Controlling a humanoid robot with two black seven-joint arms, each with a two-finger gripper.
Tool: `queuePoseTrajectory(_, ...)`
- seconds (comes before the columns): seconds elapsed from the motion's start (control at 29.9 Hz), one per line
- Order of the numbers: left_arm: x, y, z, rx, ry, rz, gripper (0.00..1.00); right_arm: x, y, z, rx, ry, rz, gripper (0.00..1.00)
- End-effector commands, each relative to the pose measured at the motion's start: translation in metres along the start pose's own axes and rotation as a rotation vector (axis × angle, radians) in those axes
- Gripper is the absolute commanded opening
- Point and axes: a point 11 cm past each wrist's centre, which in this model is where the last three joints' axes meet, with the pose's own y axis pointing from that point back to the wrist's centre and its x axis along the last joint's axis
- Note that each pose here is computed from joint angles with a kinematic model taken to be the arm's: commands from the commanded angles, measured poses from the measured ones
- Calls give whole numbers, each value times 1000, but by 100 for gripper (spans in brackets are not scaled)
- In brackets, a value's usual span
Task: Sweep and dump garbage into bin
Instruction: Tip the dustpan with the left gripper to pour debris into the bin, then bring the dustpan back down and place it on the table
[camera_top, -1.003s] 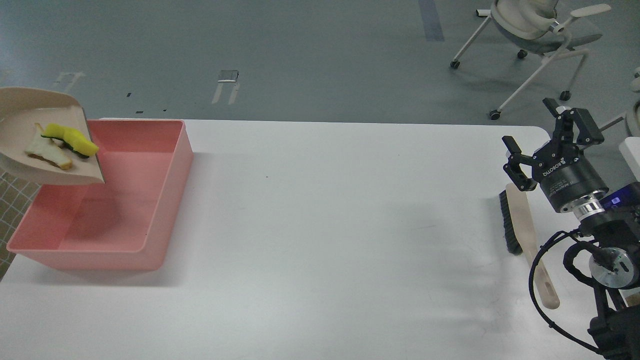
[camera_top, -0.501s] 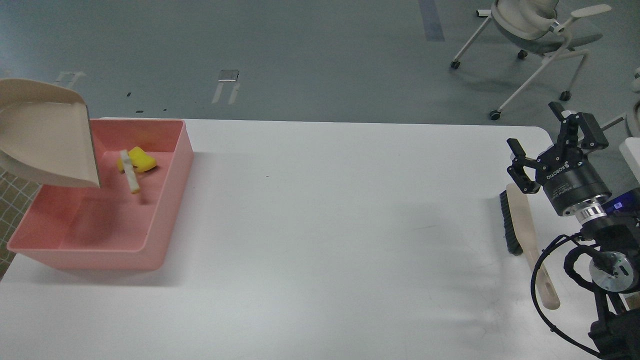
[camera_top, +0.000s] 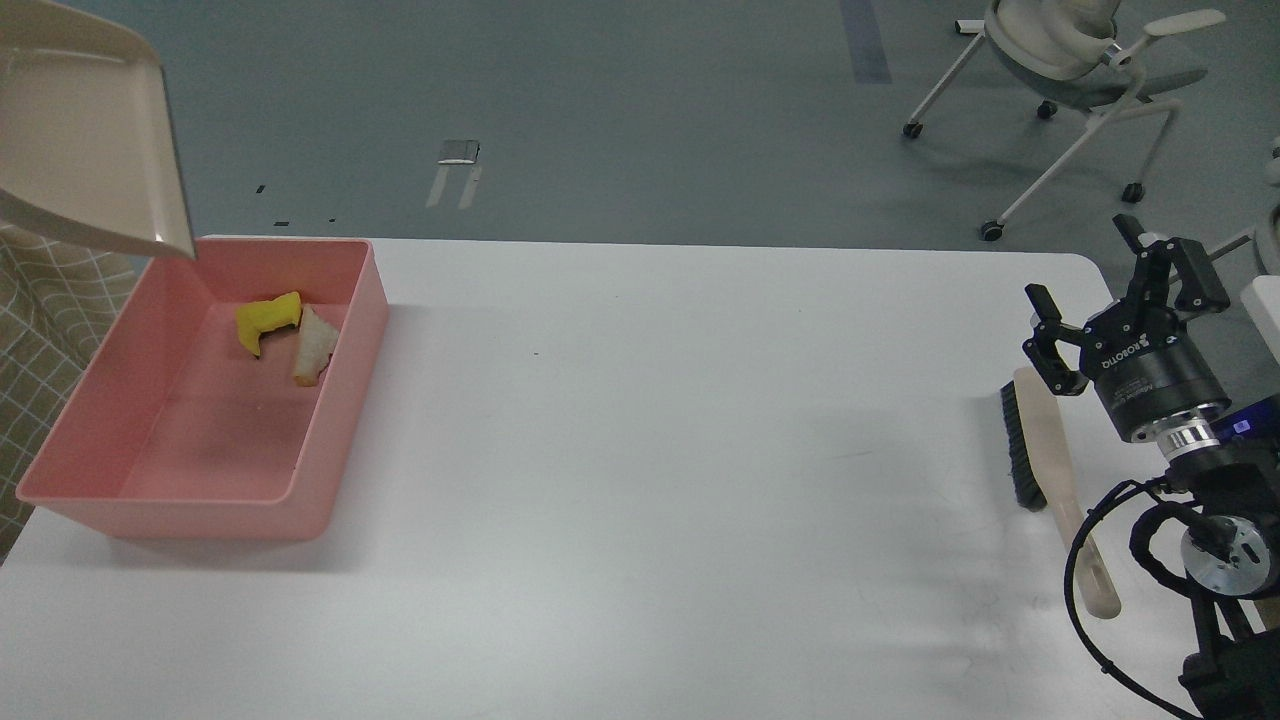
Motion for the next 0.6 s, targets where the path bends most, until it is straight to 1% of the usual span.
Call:
queuePoseTrajectory(0.0, -1, -5, 7, -66, 88, 21, 16, -2, -9, -12, 28, 4, -11, 100)
queuePoseTrajectory(0.1, -12, -12, 2, -91, 143, 13, 16, -9, -21, -24, 57, 13, -34, 100)
queuePoseTrajectory(0.17, -35, -30, -3, -132, 212, -12, 16, -19, -38, -42, 99, 23, -68, 100)
queuePoseTrajectory(0.23, -46, -42, -3, -171, 260, -17, 17, -26, -51, -56, 123, 35, -93, 100)
queuePoseTrajectory(0.3, -59, -51, -7, -185, 295, -28, 17, -25, -57, -62, 124, 47, -93, 100)
queuePoseTrajectory(0.37, -81, -65, -9, -213, 350, -55, 17, -17, -65, -74, 135, 60, -78, 100)
queuePoseTrajectory(0.5, -98, -73, -14, -221, 387, -76, 17, -19, -73, -81, 150, 57, -80, 100)
queuePoseTrajectory(0.57, -114, -81, -15, -232, 421, -97, 17, -18, -78, -82, 152, 49, -75, 100)
